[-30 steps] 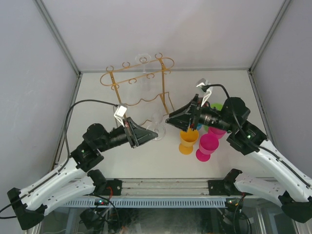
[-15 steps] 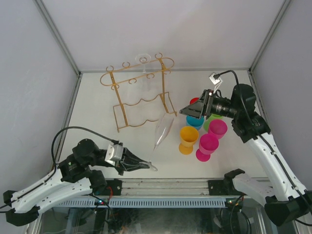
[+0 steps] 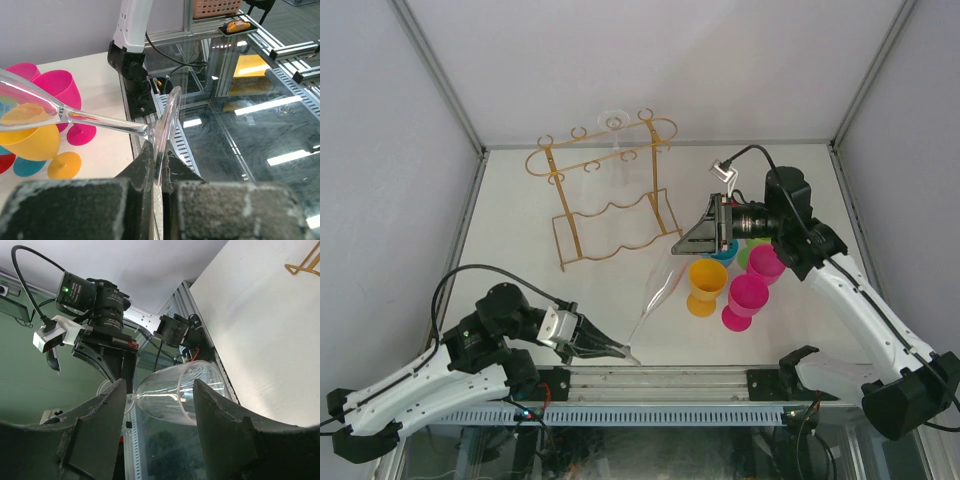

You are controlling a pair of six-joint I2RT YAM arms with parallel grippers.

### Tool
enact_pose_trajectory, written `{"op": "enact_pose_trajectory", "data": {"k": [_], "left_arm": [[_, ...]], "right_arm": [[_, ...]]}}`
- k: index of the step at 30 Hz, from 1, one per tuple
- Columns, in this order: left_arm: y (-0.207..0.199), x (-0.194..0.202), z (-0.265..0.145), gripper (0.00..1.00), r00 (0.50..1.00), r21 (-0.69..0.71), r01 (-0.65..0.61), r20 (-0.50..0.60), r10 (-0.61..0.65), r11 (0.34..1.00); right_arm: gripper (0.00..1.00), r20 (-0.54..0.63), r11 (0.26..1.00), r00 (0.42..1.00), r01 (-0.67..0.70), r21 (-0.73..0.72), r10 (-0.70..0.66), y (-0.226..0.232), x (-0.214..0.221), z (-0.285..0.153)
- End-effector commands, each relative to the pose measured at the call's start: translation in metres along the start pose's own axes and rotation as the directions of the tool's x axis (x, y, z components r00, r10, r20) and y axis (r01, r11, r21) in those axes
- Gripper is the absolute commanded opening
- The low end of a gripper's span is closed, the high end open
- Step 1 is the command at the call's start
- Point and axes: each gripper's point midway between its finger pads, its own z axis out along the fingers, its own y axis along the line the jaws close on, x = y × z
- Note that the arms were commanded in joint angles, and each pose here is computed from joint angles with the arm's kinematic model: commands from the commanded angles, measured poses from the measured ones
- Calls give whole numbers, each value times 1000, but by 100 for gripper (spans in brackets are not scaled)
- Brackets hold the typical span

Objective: Take the wine glass off the wine glass rack
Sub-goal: Place the wine glass at the center of the board.

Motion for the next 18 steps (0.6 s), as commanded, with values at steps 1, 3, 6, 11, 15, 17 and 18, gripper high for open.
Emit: {"op": "enact_pose_trajectory", "data": {"k": [1, 3, 6, 11, 15, 17, 18], "left_arm": [[-5, -22, -1, 0, 994, 33, -95, 52, 93, 995], [-4, -22, -1, 0, 994, 28, -95, 48, 94, 995], [1, -17, -4, 0, 994, -6, -111, 22, 111, 994], [3, -14, -8, 0, 989, -17, -149, -15, 149, 989], [1, -20, -10, 0, 985, -15, -173, -6, 173, 985], [2, -23, -12, 0, 983, -28, -182, -1, 182, 983], [4, -23, -13, 0, 983, -42, -185, -5, 185, 982]], "right_arm": [[55, -15, 998, 999, 47, -52, -47, 13, 1, -2], [52, -44, 996, 998, 38, -80, -41, 16, 5, -3], [49, -139, 985, 990, 7, -170, -31, 27, 20, -4], [49, -247, 970, 968, -25, -241, -37, 30, 42, -4], [45, -264, 974, 965, -63, -219, 3, 23, 44, -2], [40, -272, 973, 962, -81, -218, 19, 22, 45, -2], [38, -295, 966, 955, -90, -242, 15, 26, 48, -2]]}}
